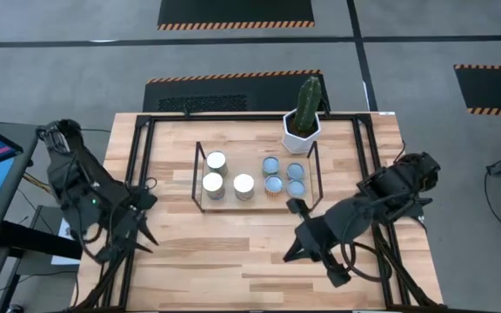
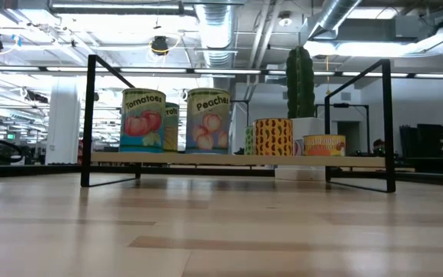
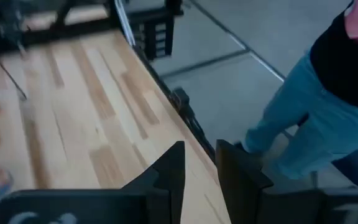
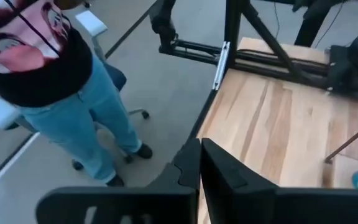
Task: Pick and place cans onto a shelf
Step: Return to Home Position
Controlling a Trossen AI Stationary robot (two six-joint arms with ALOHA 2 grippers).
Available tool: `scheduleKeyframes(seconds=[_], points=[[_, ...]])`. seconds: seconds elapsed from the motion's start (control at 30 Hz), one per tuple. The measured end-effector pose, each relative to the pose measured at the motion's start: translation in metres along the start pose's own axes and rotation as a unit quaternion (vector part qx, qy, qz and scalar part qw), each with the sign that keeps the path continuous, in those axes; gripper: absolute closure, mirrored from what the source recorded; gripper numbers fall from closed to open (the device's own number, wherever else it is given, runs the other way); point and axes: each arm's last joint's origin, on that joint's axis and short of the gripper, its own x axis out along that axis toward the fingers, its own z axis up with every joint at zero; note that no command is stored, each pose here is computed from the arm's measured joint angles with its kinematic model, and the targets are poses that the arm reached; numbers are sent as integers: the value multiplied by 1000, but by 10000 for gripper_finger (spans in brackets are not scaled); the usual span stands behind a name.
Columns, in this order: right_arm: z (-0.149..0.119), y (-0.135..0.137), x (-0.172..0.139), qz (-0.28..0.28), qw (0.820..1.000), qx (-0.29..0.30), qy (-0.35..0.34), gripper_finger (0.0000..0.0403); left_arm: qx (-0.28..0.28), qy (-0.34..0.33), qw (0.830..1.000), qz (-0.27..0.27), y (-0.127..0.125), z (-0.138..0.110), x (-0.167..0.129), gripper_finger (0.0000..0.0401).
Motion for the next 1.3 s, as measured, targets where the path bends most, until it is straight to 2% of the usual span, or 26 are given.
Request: scheduleKeyframes(seconds=[0.07, 0.17, 0.27, 0.4, 0.57, 0.7, 0.8, 0.93, 1.07, 1.2, 1.3], points=[[-1, 1, 2, 0, 1000, -14, 3, 369, 11, -14, 1000, 0, 5, -9, -1, 320], [-9, -3, 16, -5, 999, -16, 28, 370, -9, -20, 1000, 1, 15, -32, 5, 320], [-21, -6, 31, -1, 999, -22, 46, 371, -31, -48, 998, -32, 22, -54, 14, 320], [-43, -8, 42, 30, 999, -41, 14, 371, -41, -101, 992, -59, 30, -75, 26, 320], [-94, -22, 54, 41, 997, -5, -62, 369, -31, -136, 989, -44, 39, -87, 33, 320], [-136, -30, 43, 55, 987, 5, -149, 370, -12, -155, 987, -37, 48, -86, 36, 320], [-167, -36, 35, 63, 981, 13, -181, 372, 3, -179, 984, -25, 59, -84, 38, 320], [-195, -43, 22, 57, 974, 16, -220, 370, -10, -192, 981, -5, 79, -89, 44, 320], [-212, -46, 11, 48, 972, 18, -230, 369, -39, -236, 971, -14, 97, -100, 47, 320], [-228, -48, 2, 44, 972, 16, -230, 371, -89, -243, 966, 24, 109, -115, 46, 320], [-245, -51, -4, 43, 971, 10, -236, 372, -124, -265, 954, 60, 114, -124, 39, 320]])
